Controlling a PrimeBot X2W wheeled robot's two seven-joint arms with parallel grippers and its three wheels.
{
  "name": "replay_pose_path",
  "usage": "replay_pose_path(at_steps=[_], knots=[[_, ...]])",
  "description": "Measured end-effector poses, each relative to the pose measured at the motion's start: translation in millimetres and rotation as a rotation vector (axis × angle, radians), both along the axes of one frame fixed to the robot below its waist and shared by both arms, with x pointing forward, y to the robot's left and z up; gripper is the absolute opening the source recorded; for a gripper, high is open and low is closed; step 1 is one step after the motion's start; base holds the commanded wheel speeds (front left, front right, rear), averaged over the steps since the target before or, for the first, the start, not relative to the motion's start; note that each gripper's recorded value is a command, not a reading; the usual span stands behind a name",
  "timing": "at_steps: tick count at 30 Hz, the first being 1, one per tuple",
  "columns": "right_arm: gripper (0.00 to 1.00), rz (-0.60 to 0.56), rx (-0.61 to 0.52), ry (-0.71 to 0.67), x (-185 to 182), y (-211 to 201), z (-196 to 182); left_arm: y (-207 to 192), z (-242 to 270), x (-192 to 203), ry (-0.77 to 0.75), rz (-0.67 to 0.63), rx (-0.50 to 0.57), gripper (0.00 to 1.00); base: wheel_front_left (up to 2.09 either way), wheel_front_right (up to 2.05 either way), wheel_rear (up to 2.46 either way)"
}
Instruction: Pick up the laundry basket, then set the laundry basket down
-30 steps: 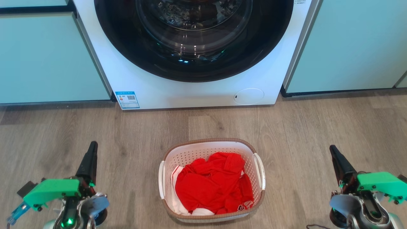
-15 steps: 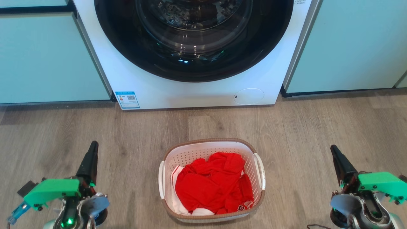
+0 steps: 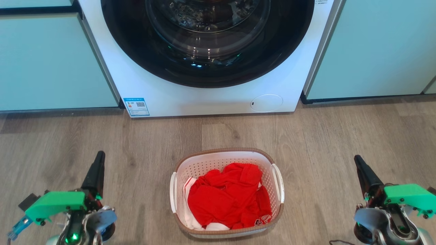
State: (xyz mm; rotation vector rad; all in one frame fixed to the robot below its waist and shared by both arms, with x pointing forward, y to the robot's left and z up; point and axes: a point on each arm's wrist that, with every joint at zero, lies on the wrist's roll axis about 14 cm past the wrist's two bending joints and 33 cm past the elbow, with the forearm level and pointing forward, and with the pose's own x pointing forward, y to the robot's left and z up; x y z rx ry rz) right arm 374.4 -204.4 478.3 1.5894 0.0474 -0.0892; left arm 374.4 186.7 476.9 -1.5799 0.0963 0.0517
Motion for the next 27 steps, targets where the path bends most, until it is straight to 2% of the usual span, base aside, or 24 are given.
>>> replay_pose_path(at_steps=[27], knots=[[0.0,-0.007,0.001,0.0,-0.2,-2.5,0.1,3.9,0.4,0.0,-0.001,0.008,0.0,0.0,0.0,0.0,0.0]])
